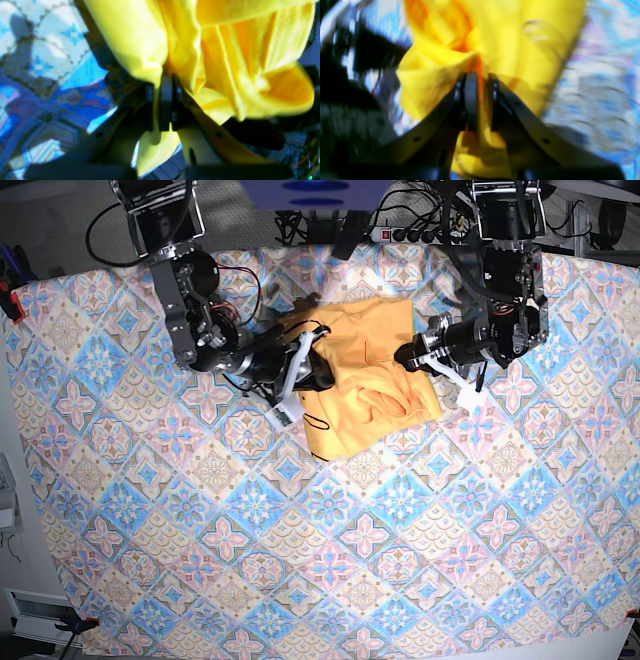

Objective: Fold the T-shirt properly
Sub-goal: 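Press and tuck the folded bundle with both grippers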

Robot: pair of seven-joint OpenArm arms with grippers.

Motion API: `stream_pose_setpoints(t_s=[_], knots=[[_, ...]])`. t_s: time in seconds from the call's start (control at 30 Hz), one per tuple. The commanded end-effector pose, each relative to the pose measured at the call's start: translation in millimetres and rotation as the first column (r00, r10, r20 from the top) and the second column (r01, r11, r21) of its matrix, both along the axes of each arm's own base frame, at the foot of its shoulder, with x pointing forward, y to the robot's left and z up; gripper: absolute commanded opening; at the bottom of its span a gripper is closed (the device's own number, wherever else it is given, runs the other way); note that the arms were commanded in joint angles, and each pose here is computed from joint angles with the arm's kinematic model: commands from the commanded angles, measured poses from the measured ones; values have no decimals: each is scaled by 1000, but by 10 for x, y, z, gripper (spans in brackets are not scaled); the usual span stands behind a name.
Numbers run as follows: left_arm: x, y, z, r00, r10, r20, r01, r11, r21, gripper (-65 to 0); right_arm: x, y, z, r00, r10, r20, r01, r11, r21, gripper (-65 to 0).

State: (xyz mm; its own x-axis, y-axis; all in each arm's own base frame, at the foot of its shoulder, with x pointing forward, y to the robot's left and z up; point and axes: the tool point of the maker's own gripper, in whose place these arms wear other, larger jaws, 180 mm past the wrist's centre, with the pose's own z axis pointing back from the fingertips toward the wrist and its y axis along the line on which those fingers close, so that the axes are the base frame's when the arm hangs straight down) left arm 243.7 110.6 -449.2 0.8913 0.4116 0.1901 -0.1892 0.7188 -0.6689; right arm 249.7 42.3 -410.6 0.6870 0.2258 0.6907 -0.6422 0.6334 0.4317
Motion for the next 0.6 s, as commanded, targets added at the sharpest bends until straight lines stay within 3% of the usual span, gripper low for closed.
stream_pose_setpoints(t_s=[0.0,0.13,0.27,0.4,0.47,0.57], knots=[[100,-15,106,999,-1,40,2,1000,-14,-650,140,147,244,997,28,78,-32,999,41,-582],[102,-10,107,999,1,40,0,1000,-13,-650,44,430,243,973,209,101,-204,977,-56,-582],[106,2,110,999,5,41,-5,1000,-14,-650,-165,739,277,893,432,130,-417,900,-124,-582],[117,20,128,999,7,47,-6,1000,-13,-650,-274,809,195,844,525,106,-502,845,-185,-582],[115,35,130,999,8,48,-7,1000,-11,-650,-270,804,193,847,520,107,-498,848,-182,-586],[133,165,141,998,46,53,-46,999,-5,-650,-97,695,244,883,454,120,-433,886,-167,-586]])
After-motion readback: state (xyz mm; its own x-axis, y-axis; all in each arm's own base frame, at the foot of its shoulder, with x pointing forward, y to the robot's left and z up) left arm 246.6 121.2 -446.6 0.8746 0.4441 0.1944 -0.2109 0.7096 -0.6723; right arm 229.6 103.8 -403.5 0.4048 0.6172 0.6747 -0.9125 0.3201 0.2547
